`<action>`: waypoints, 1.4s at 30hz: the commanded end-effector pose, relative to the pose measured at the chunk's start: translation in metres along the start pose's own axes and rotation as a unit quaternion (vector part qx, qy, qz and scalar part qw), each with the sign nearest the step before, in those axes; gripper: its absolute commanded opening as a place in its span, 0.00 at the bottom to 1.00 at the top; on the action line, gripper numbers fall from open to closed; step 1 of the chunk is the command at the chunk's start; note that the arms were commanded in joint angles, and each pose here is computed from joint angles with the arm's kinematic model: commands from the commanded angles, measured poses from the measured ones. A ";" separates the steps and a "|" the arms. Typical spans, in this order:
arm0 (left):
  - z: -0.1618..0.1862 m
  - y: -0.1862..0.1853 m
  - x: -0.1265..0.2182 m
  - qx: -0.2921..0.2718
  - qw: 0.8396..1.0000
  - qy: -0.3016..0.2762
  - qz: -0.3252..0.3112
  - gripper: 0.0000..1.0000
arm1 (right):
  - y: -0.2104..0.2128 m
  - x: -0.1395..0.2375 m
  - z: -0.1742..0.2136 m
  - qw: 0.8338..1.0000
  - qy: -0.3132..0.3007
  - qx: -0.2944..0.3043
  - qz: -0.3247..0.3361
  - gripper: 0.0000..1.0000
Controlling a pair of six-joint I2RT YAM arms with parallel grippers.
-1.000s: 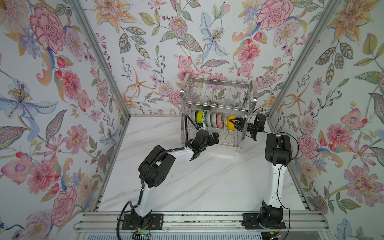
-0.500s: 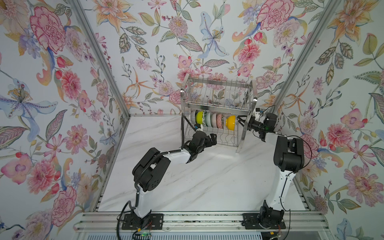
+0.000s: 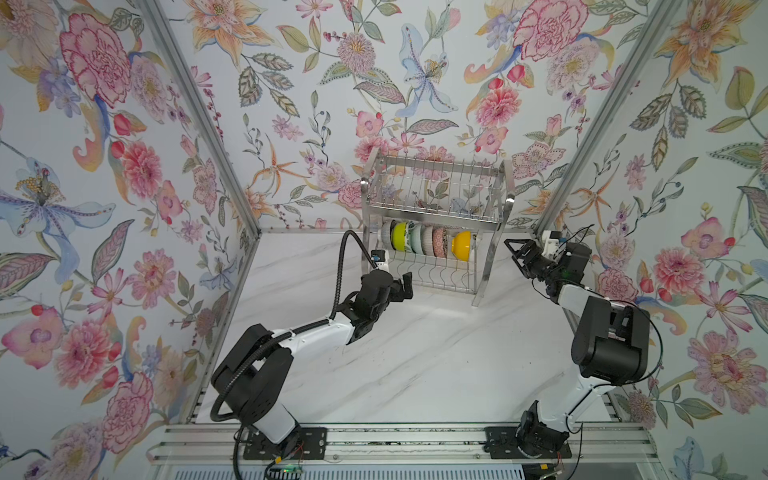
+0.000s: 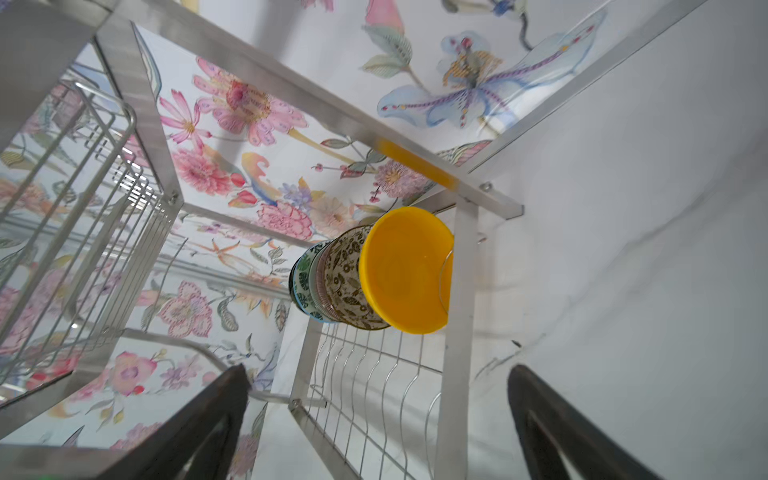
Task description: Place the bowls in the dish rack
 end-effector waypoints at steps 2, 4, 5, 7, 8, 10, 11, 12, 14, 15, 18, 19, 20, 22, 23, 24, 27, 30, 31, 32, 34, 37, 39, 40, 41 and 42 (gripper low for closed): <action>-0.012 0.056 0.033 -0.071 0.990 -0.010 -0.118 0.99 | -0.031 0.029 -0.002 0.983 -0.076 0.034 0.163 0.99; -0.011 0.091 0.045 -0.059 0.985 -0.004 -0.164 0.99 | -0.034 0.044 -0.004 0.972 -0.111 0.052 0.201 0.99; -0.011 0.108 0.051 -0.052 0.981 0.001 -0.189 0.99 | -0.037 0.050 -0.003 0.965 -0.126 0.057 0.224 0.98; -0.006 0.151 0.064 -0.040 0.964 0.022 -0.262 0.99 | -0.045 0.065 -0.001 0.946 -0.166 0.074 0.270 0.98; -0.003 0.169 0.069 -0.037 0.955 0.033 -0.293 0.99 | -0.048 0.071 0.002 0.936 -0.180 0.087 0.288 0.98; 0.010 0.210 0.079 -0.023 0.930 0.076 -0.359 0.99 | -0.054 0.081 0.011 0.916 -0.203 0.127 0.323 0.98; 0.016 0.229 0.085 -0.015 0.916 0.094 -0.389 0.99 | -0.056 0.084 0.016 0.908 -0.208 0.146 0.334 0.98; 0.023 0.246 0.090 -0.007 0.904 0.113 -0.413 0.99 | -0.060 0.088 0.022 0.897 -0.218 0.165 0.348 0.99; 0.036 0.273 0.101 0.007 0.877 0.131 -0.461 0.99 | -0.067 0.091 0.036 0.880 -0.236 0.204 0.358 0.99; 0.044 0.286 0.108 0.018 0.864 0.134 -0.484 0.99 | -0.071 0.092 0.045 0.870 -0.248 0.227 0.360 0.99; 0.068 0.310 0.117 0.016 0.839 0.131 -0.528 0.99 | -0.077 0.089 0.067 0.854 -0.267 0.278 0.350 0.99; 0.074 0.316 0.120 0.008 0.827 0.131 -0.547 0.99 | -0.075 0.088 0.071 0.851 -0.274 0.288 0.344 0.98; 0.077 0.321 0.119 0.004 0.820 0.132 -0.557 0.99 | -0.074 0.086 0.075 0.851 -0.274 0.297 0.335 0.99; 0.079 0.328 0.113 -0.004 0.815 0.125 -0.565 0.99 | -0.074 0.081 0.081 0.853 -0.266 0.312 0.323 0.99; 0.078 0.330 0.108 -0.010 0.817 0.115 -0.565 0.99 | -0.074 0.079 0.083 0.853 -0.264 0.316 0.322 0.99; 0.077 0.331 0.102 -0.020 0.820 0.105 -0.562 0.99 | -0.074 0.077 0.085 0.852 -0.261 0.322 0.321 0.99; 0.075 0.334 0.088 -0.028 0.830 0.085 -0.550 0.99 | -0.070 0.079 0.087 0.847 -0.270 0.330 0.317 0.99; 0.085 0.330 0.073 -0.027 0.851 0.074 -0.519 0.99 | -0.068 0.087 0.093 0.845 -0.286 0.335 0.303 0.99; 0.084 0.328 0.072 -0.031 0.852 0.072 -0.518 0.99 | -0.067 0.089 0.095 0.844 -0.291 0.338 0.298 0.99; 0.084 0.328 0.073 -0.032 0.851 0.072 -0.520 0.99 | -0.066 0.091 0.097 0.843 -0.295 0.339 0.296 0.99; 0.083 0.322 0.073 -0.040 0.863 0.056 -0.501 0.99 | -0.066 0.093 0.099 0.840 -0.300 0.342 0.294 0.99; 0.086 0.308 0.073 -0.061 0.880 0.031 -0.471 0.99 | -0.066 0.093 0.099 0.840 -0.300 0.343 0.295 0.99; 0.077 0.298 0.080 -0.073 0.885 -0.004 -0.460 0.99 | -0.066 0.093 0.099 0.840 -0.300 0.342 0.295 0.99; 0.077 0.295 0.080 -0.079 0.887 -0.009 -0.455 0.99 | -0.066 0.093 0.099 0.840 -0.300 0.343 0.295 0.99; 0.078 0.294 0.081 -0.079 0.888 -0.011 -0.454 0.99 | -0.066 0.093 0.099 0.840 -0.301 0.343 0.294 0.99; 0.078 0.294 0.080 -0.079 0.888 -0.010 -0.453 0.99 | -0.066 0.094 0.100 0.840 -0.303 0.343 0.292 0.99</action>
Point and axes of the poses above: each gripper's point midway between its finger pads, its own x axis back along the fingers, its own y axis along the line the jaws close on, z = x × y, the point moved 4 cm from there along x, back along the fingers, and after that the axes turned 11 degrees about -x, right-handed, at the moved point
